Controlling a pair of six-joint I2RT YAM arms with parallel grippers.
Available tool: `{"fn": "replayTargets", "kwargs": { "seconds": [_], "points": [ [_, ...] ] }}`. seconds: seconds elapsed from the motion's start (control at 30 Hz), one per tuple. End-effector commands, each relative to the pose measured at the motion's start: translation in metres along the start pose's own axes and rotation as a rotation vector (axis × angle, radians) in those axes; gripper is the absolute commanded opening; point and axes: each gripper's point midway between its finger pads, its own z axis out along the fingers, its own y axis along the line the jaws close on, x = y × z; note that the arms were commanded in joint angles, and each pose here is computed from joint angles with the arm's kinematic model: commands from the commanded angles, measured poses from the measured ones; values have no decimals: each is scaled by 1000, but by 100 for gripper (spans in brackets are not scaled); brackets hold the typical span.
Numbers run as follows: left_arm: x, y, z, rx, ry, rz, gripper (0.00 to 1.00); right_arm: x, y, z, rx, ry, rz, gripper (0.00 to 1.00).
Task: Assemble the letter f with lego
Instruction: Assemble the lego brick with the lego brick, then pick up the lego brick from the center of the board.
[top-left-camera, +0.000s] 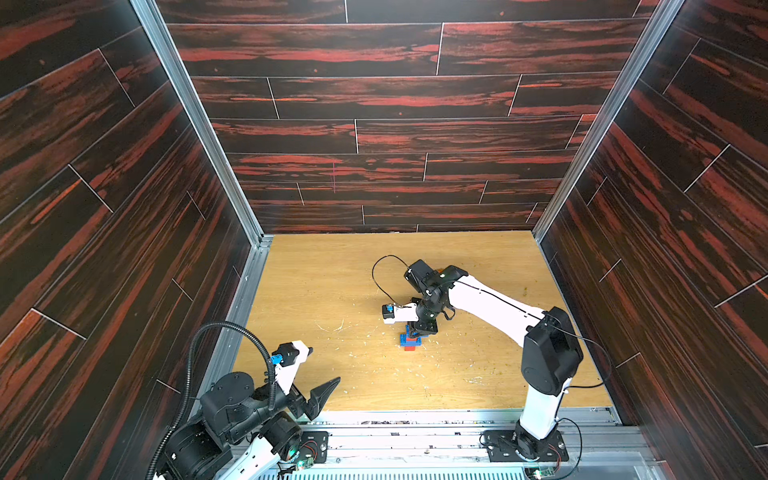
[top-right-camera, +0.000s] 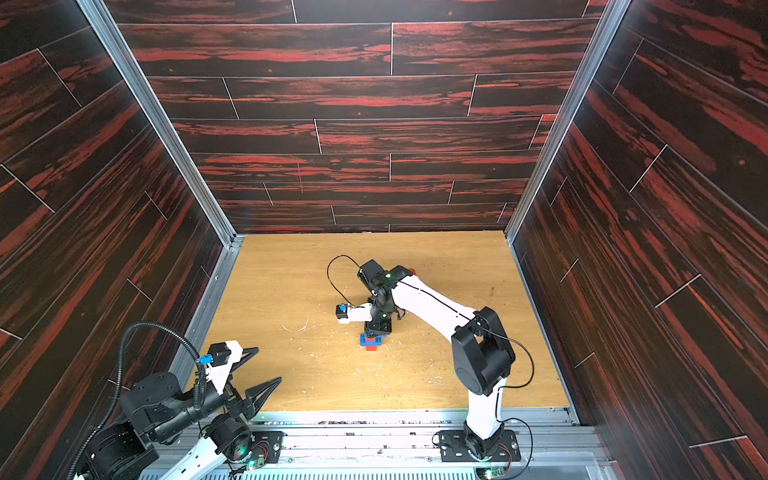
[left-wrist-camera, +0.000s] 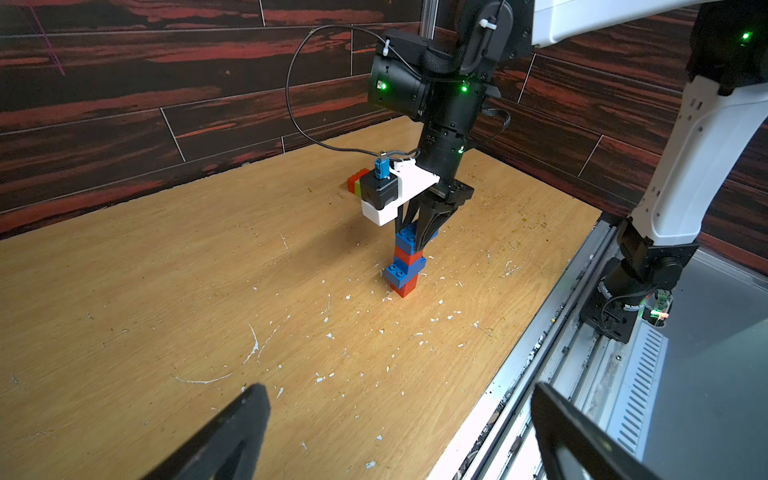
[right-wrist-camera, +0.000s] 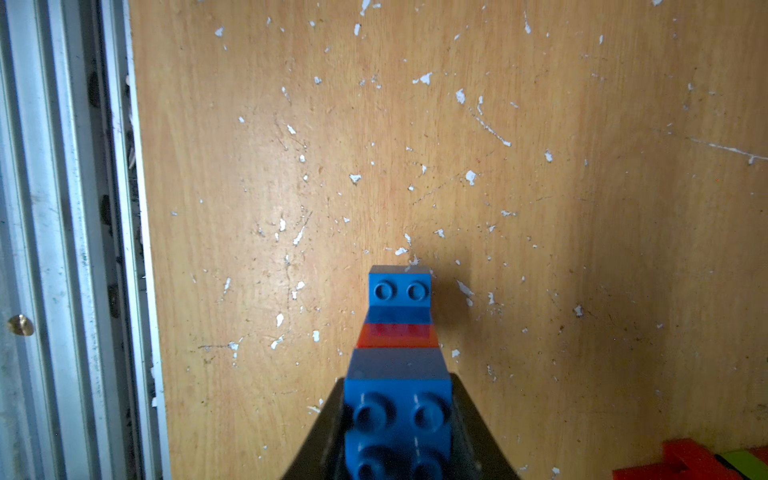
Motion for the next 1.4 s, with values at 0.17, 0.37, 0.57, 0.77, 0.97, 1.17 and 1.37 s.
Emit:
{"fn": "replayTargets", "kwargs": {
  "seconds": [0.17,0.37,0.57,0.77,0.97,1.17,1.37],
  "points": [
    [-3,-2,-2,9,-13,2,100,45,26,48,-122,157,76,34],
    [-3,-2,-1,12,-8,2,100,45,33,52,-193,156,97,34],
    [-3,-2,0,13,-3,1,100,50,44,65,-260,142,128,34],
    [-2,-2,2,16,11,1,100,58,52,70,-264,116,167,34],
    [-1,-2,8,16,37,1,100,59,57,62,-236,67,186,34],
    [1,-1,11,15,52,0,100,43,48,47,-200,1,155,34],
    [0,-1,11,14,55,-2,100,29,42,28,-155,-104,124,34]
  ]
}}
